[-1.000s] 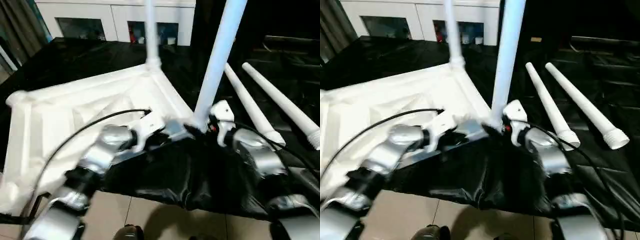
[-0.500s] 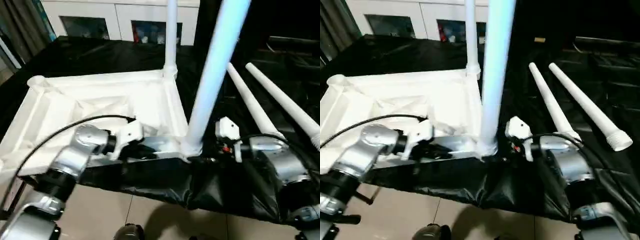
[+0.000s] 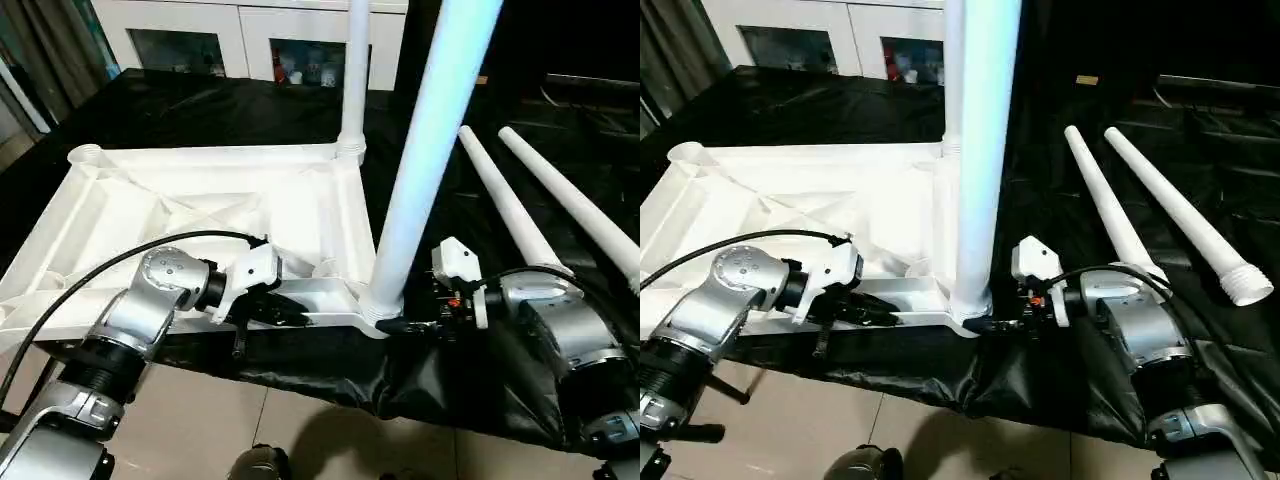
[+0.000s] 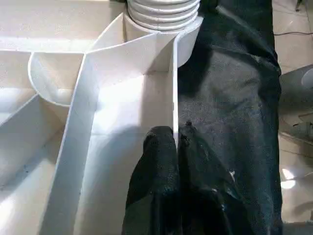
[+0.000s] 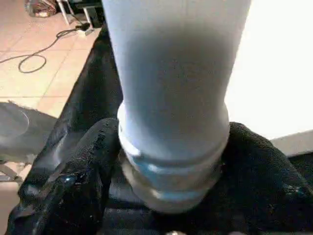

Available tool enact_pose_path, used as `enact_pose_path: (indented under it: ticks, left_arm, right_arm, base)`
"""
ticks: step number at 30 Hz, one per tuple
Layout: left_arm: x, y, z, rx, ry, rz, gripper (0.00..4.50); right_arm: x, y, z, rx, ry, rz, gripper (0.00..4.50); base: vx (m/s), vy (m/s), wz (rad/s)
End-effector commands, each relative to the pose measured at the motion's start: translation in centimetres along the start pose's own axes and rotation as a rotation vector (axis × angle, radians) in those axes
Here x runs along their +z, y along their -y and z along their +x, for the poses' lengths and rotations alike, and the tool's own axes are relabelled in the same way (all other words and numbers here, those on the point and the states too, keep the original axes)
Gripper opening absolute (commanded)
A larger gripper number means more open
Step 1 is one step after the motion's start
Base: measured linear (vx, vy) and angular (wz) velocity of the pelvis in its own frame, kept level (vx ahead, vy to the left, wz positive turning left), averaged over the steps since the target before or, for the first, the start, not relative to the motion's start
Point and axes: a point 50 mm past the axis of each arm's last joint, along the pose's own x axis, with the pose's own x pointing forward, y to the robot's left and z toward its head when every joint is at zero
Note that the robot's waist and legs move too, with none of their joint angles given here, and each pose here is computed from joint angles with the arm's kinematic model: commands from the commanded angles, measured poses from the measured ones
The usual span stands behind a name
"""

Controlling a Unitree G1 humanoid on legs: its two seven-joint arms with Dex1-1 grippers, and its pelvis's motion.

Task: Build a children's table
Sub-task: Rotate leg to tighten

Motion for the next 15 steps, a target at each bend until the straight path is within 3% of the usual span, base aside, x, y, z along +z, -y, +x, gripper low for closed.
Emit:
enact_pose_path:
  ticks: [1,4,6,15]
  left_arm:
    - [1.66,0.15,0.48,-0.038,0.049,0.079,0.0]
    - [1.67,0.14,0.63,-0.038,0.052,0.077,0.0]
    - [1.66,0.17,0.68,-0.038,0.052,0.076,0.0]
    - [1.52,0.06,0.72,-0.035,0.044,0.079,0.0]
  right_arm:
    - [0.08,-0.49,0.64,0.034,0.007,0.01,3.45]
    - [0.19,-0.54,0.64,0.048,0.026,0.055,3.78]
    - [0.3,-0.53,0.64,0.031,0.018,0.02,3.92]
    - [0.03,-0.73,0.66,0.032,-0.007,0.015,3.92]
  base:
    - [0.0,0.0,0.0]
    - [0.0,0.0,0.0]
    - [0.0,0.0,0.0]
    - [0.0,0.0,0.0]
